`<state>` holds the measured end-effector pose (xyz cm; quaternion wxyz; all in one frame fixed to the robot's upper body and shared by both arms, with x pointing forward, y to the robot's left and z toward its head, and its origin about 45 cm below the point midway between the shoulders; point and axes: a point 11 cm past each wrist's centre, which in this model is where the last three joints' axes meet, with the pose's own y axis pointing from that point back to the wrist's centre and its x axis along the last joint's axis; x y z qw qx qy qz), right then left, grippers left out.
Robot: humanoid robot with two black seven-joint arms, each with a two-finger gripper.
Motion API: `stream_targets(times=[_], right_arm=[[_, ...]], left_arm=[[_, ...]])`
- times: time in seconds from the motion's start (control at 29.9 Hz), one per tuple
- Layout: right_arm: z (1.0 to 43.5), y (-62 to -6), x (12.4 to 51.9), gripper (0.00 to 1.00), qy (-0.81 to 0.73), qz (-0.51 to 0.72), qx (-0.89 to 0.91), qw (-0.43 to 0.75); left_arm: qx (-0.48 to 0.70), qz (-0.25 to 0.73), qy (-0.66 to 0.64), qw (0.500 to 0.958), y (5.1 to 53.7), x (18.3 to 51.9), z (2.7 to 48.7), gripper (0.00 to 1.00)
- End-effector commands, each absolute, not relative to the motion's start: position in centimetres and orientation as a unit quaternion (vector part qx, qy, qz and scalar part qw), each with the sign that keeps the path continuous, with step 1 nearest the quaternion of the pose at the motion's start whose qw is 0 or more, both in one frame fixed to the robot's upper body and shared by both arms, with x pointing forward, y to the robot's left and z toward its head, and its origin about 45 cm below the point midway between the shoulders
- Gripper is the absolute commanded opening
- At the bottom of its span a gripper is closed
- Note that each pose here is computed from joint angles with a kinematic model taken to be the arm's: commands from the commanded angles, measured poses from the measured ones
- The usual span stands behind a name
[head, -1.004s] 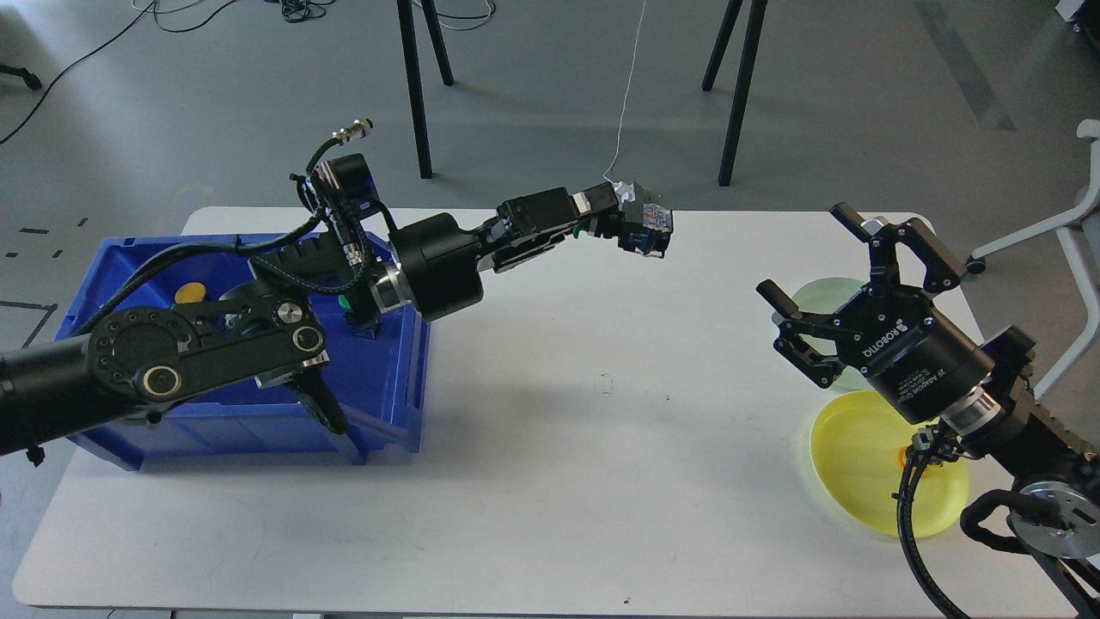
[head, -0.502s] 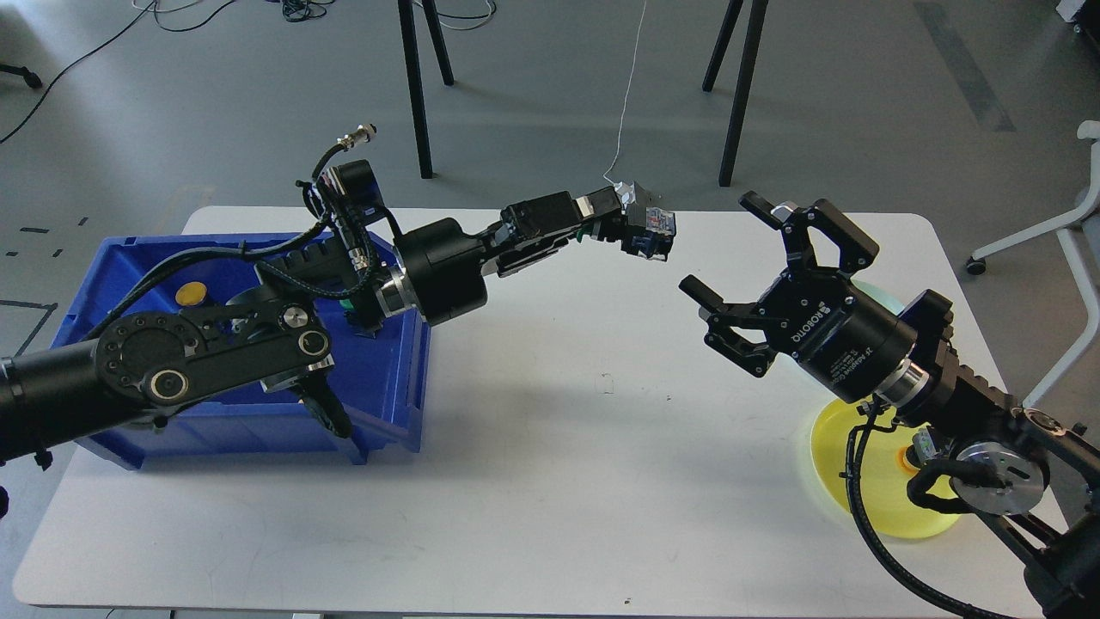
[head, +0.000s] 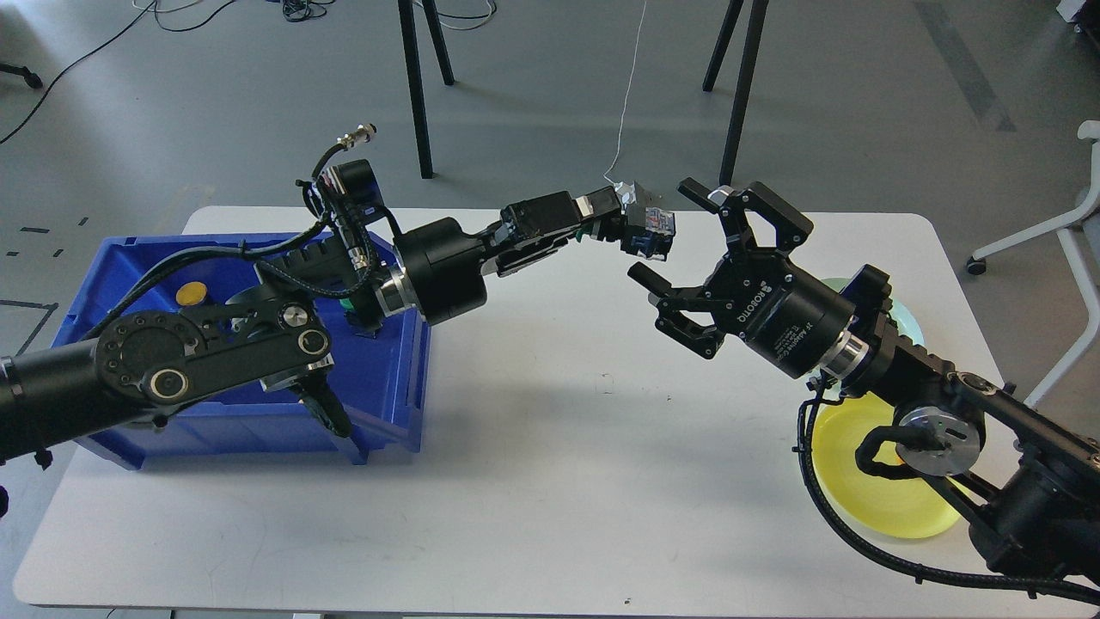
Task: Pass button and place on color plate
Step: 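Close the right gripper on the green button and take it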
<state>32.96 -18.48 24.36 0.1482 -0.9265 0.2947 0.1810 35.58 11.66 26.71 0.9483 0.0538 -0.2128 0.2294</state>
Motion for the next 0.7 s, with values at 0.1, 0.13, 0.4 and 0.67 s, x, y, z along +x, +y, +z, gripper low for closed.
stream_targets(times=[0.1, 0.13, 0.4, 0.67], right_arm=[[23.84, -17.98, 32.5, 0.13, 0.285, 0.181, -0.931, 0.136], [23.64, -17.98, 32.43, 0.12, 0.285, 0.183, -0.931, 0.133], [23.4, -18.43, 32.28, 0.0, 0.292, 0.187, -0.928, 0.133], [23.34, -18.62, 32.33, 0.0, 0.298, 0.19, -0.926, 0.135]], left_arm=[[0.054, 0.231, -0.213, 0.948, 11.67, 35.66, 26.7, 0.03], [0.054, 0.23, -0.213, 0.948, 11.66, 35.64, 26.69, 0.03], [0.052, 0.228, -0.212, 0.949, 11.33, 35.5, 26.66, 0.08], [0.051, 0.227, -0.21, 0.95, 11.31, 35.43, 26.61, 0.29]])
